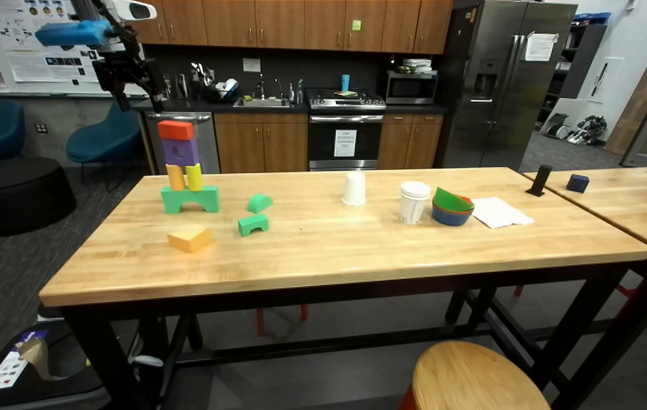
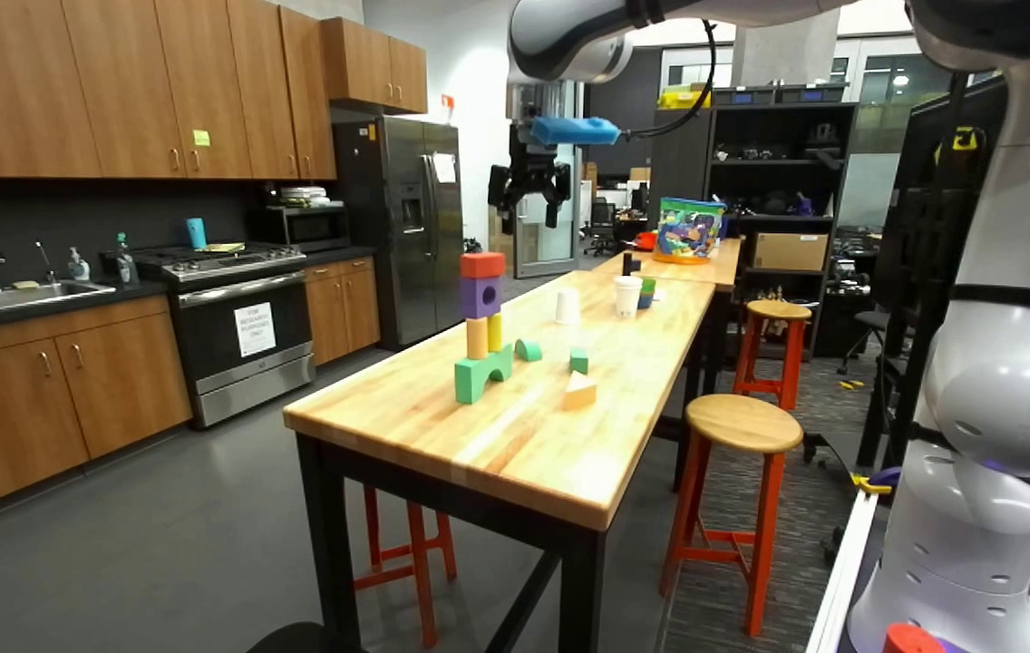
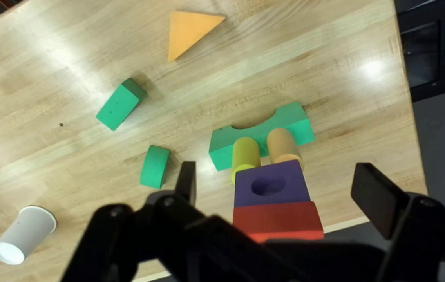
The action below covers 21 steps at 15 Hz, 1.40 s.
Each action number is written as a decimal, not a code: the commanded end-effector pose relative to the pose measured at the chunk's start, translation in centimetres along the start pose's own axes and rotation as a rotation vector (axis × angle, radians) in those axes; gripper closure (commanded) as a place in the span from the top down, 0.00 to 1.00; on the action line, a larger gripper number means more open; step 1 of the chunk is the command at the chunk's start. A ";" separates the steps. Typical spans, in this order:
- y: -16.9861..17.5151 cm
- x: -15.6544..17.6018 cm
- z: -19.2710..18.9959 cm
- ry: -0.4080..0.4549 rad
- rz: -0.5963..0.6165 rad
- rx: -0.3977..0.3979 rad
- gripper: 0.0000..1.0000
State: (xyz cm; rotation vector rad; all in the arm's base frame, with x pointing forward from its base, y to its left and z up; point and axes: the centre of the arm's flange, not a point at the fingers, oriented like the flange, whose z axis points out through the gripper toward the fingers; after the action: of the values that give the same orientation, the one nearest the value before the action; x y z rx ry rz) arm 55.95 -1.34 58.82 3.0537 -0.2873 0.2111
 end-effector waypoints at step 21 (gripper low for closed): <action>4.4 -7.1 1.5 -0.025 -0.048 -0.060 1.00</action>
State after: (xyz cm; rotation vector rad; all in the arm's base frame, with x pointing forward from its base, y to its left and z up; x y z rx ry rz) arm 50.22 -3.53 56.56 3.0074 -0.2155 0.1308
